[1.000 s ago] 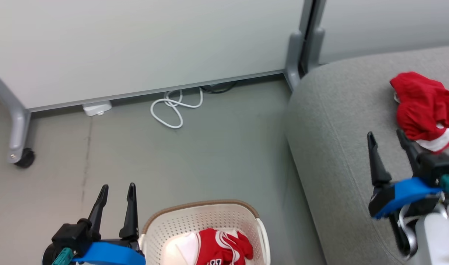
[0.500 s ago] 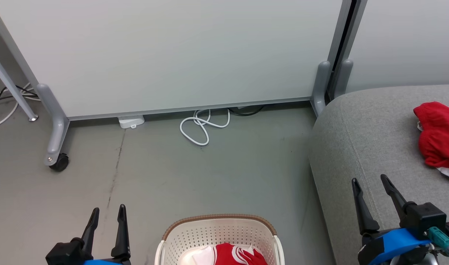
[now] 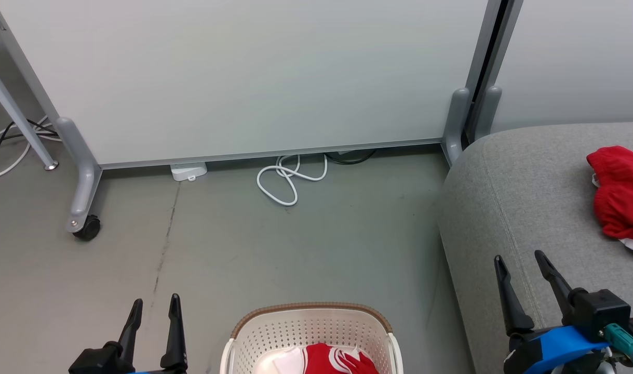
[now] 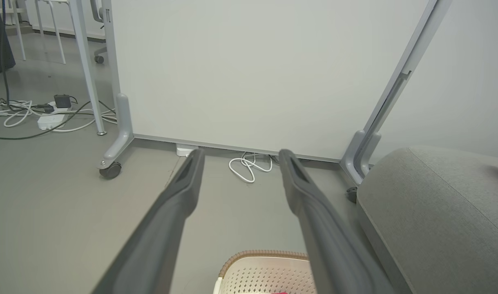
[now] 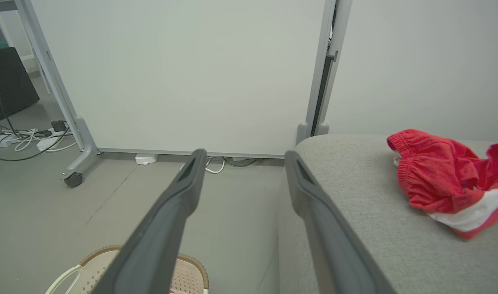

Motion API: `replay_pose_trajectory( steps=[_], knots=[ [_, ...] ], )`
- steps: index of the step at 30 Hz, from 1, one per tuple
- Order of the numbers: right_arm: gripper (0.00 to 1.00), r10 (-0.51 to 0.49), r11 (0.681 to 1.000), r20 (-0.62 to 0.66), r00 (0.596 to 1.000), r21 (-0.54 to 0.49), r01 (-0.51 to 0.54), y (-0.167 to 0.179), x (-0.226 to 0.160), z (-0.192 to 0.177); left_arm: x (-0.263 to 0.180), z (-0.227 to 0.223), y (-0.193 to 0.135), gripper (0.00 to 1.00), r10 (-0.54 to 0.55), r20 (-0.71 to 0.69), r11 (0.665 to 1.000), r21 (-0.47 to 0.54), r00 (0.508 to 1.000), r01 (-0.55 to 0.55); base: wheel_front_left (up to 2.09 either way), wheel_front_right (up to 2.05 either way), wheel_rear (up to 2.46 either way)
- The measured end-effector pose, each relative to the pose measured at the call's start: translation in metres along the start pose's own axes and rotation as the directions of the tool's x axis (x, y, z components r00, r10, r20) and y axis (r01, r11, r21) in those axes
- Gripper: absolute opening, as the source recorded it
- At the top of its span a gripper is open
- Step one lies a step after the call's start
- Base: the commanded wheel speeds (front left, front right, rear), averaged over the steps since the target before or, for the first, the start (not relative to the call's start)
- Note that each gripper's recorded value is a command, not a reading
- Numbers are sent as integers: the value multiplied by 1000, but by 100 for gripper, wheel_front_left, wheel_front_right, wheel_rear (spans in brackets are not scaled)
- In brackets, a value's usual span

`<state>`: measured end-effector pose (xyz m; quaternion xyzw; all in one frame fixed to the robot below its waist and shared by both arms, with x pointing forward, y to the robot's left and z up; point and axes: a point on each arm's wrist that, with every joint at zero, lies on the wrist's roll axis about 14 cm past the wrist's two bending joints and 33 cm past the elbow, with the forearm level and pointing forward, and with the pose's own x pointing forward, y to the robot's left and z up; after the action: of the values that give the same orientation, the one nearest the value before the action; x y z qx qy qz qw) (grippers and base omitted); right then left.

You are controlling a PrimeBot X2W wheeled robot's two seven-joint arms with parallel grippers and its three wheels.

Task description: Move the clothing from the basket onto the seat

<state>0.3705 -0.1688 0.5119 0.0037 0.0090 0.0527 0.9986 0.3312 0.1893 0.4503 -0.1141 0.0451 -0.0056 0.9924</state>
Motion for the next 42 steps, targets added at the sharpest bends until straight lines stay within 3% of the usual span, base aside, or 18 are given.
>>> replay_pose_trajectory(
  steps=[19, 27, 34, 42],
  knots=[
    [100, 9, 1000, -32, 999, 17, -9, 3, 2, -11, 10, -6, -12, 100, -39, -23, 999, 12, 999, 39, 0, 0, 0],
    [100, 29, 999, -49, 998, 19, -28, 9, 20, -19, 48, -43, -45, 100, -155, -145, 987, 20, 977, 159, 0, 0, 0],
    [100, 27, 1000, -93, 995, 1, -27, 4, 42, -40, 79, -122, -79, 100, -269, -364, 960, -24, 892, 280, 0, 0, 0],
    [100, -12, 1000, -145, 989, -1, 12, -15, 56, -71, 88, -214, -114, 100, -377, -586, 915, -117, 717, 386, 0, 0, 0]
  ],
)
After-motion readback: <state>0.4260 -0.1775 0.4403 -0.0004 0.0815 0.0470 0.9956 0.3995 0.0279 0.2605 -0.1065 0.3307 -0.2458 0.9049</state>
